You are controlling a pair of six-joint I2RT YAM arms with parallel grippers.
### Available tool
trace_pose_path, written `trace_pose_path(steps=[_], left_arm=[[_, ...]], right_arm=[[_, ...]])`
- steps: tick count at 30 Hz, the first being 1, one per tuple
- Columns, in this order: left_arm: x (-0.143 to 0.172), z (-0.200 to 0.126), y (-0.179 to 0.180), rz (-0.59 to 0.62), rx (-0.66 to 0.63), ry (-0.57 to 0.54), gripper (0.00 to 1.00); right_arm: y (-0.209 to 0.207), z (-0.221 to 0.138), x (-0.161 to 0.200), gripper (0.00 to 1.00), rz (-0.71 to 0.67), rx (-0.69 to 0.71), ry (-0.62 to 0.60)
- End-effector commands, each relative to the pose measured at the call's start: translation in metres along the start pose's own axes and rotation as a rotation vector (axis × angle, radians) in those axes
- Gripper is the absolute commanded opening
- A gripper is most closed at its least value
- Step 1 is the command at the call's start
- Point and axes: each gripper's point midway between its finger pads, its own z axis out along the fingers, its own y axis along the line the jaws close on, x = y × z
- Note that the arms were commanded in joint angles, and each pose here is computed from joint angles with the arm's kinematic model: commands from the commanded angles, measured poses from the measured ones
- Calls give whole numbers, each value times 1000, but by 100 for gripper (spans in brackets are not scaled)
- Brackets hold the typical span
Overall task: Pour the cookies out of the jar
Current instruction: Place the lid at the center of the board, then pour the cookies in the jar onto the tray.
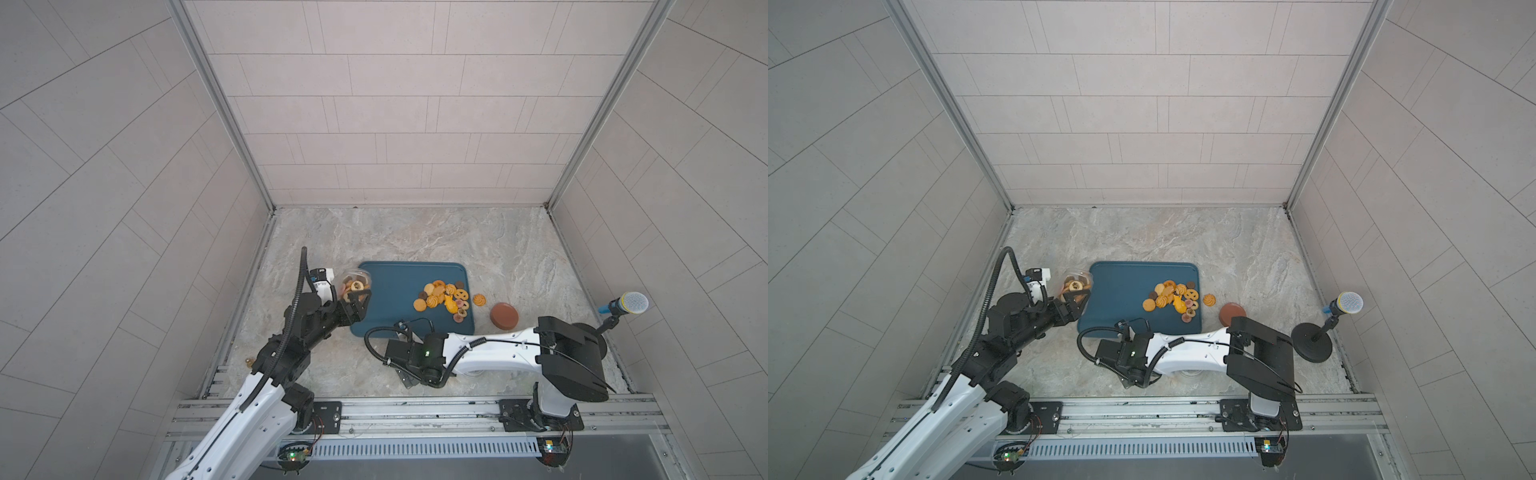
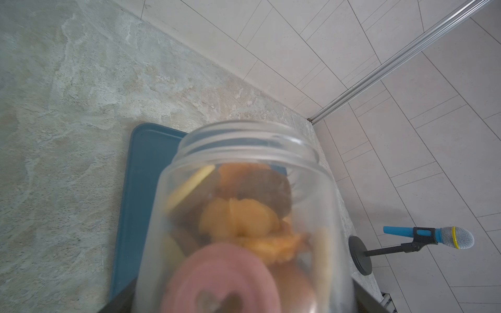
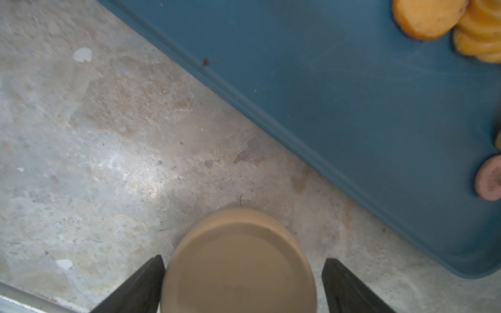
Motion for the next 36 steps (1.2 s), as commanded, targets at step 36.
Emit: trace_pose_path(steps=[36], left_arm=[[90, 40, 35, -145, -162, 404, 0]], right_arm=[[-178, -171, -23, 95, 367, 88, -401]])
